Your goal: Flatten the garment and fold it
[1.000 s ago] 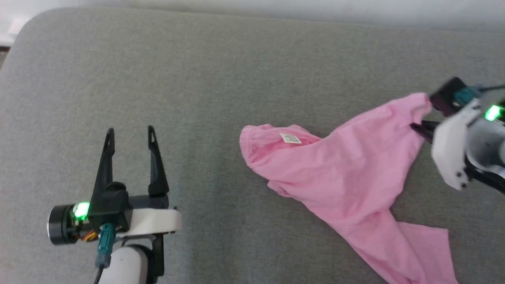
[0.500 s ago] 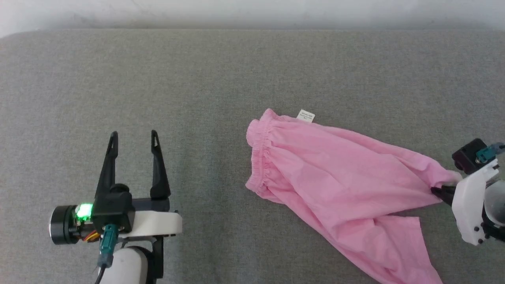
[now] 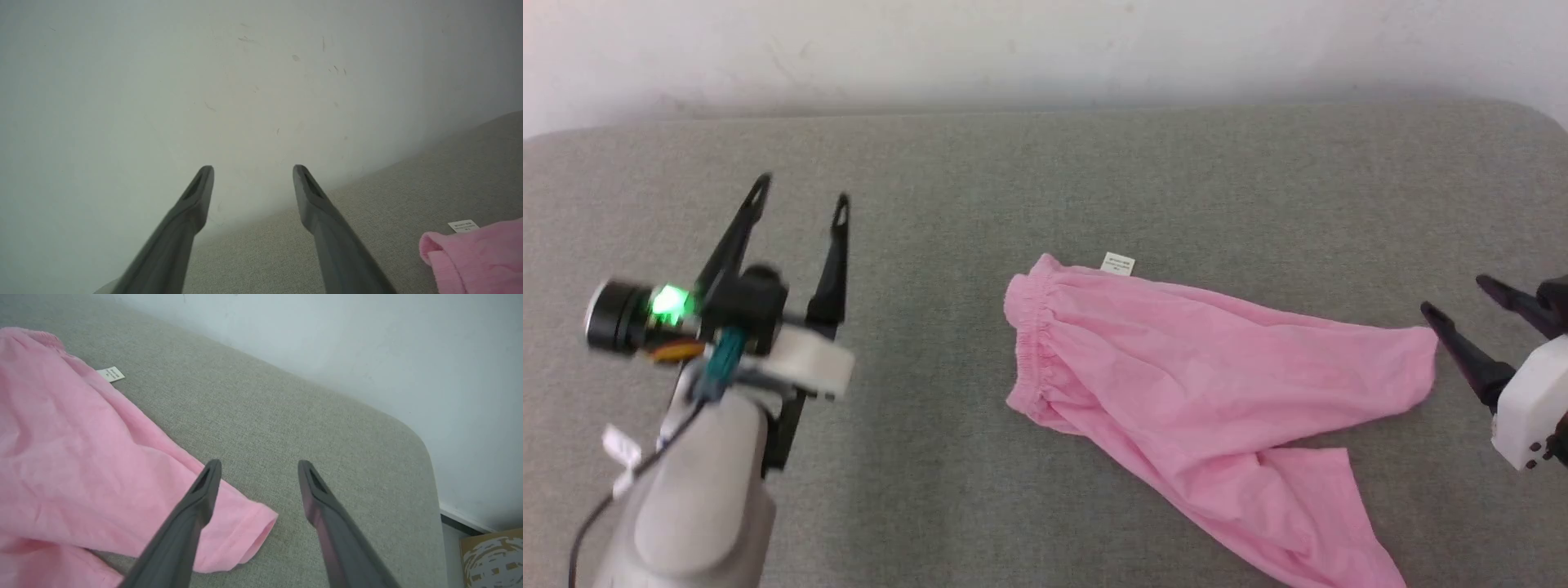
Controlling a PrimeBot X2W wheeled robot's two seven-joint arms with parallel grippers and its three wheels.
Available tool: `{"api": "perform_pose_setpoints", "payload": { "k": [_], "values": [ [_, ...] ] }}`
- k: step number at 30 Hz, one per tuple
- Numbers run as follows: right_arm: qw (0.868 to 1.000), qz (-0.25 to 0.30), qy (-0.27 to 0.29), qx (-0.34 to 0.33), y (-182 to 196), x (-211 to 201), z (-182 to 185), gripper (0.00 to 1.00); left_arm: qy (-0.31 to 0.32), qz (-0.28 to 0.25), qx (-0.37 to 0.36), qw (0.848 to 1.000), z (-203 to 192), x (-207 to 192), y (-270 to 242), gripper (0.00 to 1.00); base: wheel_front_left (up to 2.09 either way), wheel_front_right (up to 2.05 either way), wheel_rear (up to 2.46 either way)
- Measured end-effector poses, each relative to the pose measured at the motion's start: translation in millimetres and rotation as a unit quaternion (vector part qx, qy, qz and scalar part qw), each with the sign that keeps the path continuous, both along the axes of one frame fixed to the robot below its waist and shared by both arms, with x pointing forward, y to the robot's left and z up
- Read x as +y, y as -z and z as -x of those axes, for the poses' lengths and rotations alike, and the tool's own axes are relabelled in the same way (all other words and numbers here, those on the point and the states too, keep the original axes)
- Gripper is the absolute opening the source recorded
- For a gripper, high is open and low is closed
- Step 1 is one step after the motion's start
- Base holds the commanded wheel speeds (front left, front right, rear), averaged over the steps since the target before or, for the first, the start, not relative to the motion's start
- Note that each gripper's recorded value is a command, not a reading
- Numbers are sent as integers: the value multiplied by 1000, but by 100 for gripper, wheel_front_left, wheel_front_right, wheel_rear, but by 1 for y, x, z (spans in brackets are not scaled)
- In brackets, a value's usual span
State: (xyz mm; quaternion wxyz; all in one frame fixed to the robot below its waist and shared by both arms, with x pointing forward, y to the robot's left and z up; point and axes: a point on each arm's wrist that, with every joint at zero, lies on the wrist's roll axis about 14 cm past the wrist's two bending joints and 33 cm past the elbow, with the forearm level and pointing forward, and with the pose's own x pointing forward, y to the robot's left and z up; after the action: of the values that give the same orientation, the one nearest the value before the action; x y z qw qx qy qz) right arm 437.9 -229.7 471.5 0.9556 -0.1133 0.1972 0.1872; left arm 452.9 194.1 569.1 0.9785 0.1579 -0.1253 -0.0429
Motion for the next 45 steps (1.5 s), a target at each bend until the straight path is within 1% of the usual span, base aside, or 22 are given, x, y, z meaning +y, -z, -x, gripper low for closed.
{"api": "perform_pose_setpoints", "payload": {
  "k": [4, 9, 11, 13, 17, 20, 23, 27, 28, 32, 35, 40, 43, 44, 45],
  "values": [
    [997, -13, 23, -79, -28, -4, 2, 100, 72, -35, 45, 996, -36, -33, -8, 100, 0, 0, 0],
    [988, -30, 45, -146, -47, 4, 10, 100, 117, -68, 106, 985, -74, -74, -16, 100, 0, 0, 0],
    [983, -35, 54, -170, -54, 8, 12, 100, 147, -83, 144, 975, -80, -100, -7, 100, 0, 0, 0],
    [977, -40, 63, -200, -63, 9, 13, 100, 175, -87, 190, 962, -83, -123, 7, 100, 0, 0, 0],
    [964, -51, 87, -246, -75, 6, 16, 100, 204, -105, 304, 925, -83, -147, 42, 100, 0, 0, 0],
    [959, -52, 97, -260, -74, 4, 18, 100, 212, -117, 382, 892, -79, -154, 66, 100, 0, 0, 0],
    [959, -49, 105, -258, -67, 2, 20, 100, 214, -150, 437, 861, -77, -155, 86, 100, 0, 0, 0],
    [963, -40, 117, -239, -52, -5, 23, 100, 212, -200, 509, 810, -68, -155, 115, 100, 0, 0, 0],
    [964, -38, 118, -234, -49, -5, 23, 100, 213, -207, 523, 799, -66, -155, 122, 100, 0, 0, 0],
    [965, -30, 116, -232, -45, -6, 16, 100, 213, -234, 555, 770, -66, -155, 140, 100, 0, 0, 0],
    [966, -24, 119, -228, -41, -11, 12, 100, 205, -264, 582, 741, -61, -151, 159, 100, 0, 0, 0],
    [969, -14, 126, -213, -29, -18, 9, 100, 210, -291, 619, 699, -46, -150, 180, 100, 0, 0, 0],
    [970, -7, 126, -207, -25, -22, 7, 100, 216, -299, 620, 692, -42, -151, 181, 100, 0, 0, 0],
    [971, -5, 123, -205, -24, -22, 6, 100, 217, -300, 620, 692, -40, -150, 180, 24, 0, 0, 0],
    [972, -3, 119, -204, -24, -21, 5, 100, 219, -300, 620, 691, -39, -150, 180, 0, 0, 0, 0]
  ]
}}
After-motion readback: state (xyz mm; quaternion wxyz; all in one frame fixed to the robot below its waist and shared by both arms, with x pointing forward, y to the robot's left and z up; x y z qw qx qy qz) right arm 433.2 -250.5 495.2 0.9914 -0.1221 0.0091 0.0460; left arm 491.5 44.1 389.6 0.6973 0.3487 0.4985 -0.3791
